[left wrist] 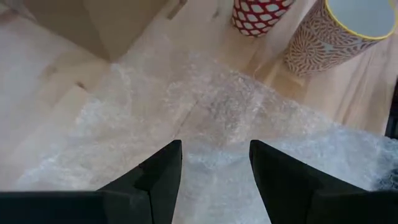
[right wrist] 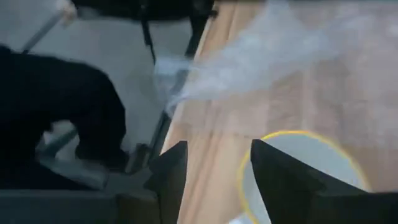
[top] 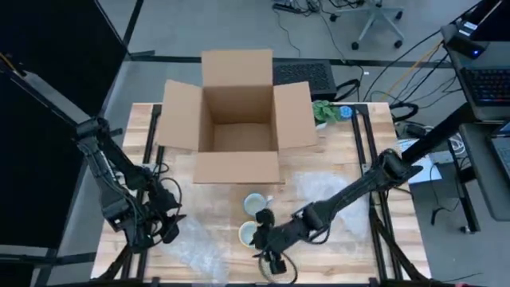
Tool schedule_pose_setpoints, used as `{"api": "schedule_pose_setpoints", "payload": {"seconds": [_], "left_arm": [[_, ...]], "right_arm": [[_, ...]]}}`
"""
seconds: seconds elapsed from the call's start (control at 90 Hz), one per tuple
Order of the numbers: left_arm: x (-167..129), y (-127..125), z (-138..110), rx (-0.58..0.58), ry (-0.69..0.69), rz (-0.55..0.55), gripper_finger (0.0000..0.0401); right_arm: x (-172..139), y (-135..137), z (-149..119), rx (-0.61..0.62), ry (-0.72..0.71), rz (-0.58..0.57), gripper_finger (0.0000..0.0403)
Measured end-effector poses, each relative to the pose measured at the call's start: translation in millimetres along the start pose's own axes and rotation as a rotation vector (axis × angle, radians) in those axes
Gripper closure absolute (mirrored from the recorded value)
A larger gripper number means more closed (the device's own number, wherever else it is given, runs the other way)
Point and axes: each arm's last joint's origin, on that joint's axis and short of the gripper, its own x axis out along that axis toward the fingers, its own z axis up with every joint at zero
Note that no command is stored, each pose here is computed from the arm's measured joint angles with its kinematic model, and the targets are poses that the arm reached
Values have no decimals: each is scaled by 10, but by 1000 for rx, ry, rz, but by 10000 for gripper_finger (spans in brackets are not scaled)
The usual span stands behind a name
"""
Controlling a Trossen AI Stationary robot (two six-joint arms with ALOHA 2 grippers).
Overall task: Wrap mug
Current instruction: Wrap the yellow mug with bubble wrap
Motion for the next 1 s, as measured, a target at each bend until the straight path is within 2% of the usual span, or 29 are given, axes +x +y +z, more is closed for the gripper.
{"api": "schedule_pose_setpoints", "payload": {"seconds": [0.1,0.356,0.656,0.856,1.0], "left_arm": [[0,0,0,0,0,0,223],[1,-4,0,27,-2,-3,223],[0,-15,1,70,-6,-13,223],[1,-15,2,70,-6,-12,223],[1,-16,2,83,-7,-13,223]], "right_arm": [[105,3,44,19,80,-35,238],[255,58,201,74,124,-110,238],[522,-99,20,148,289,-200,238],[638,-169,-35,145,309,-214,239],[697,-199,-73,122,327,-218,256]]}}
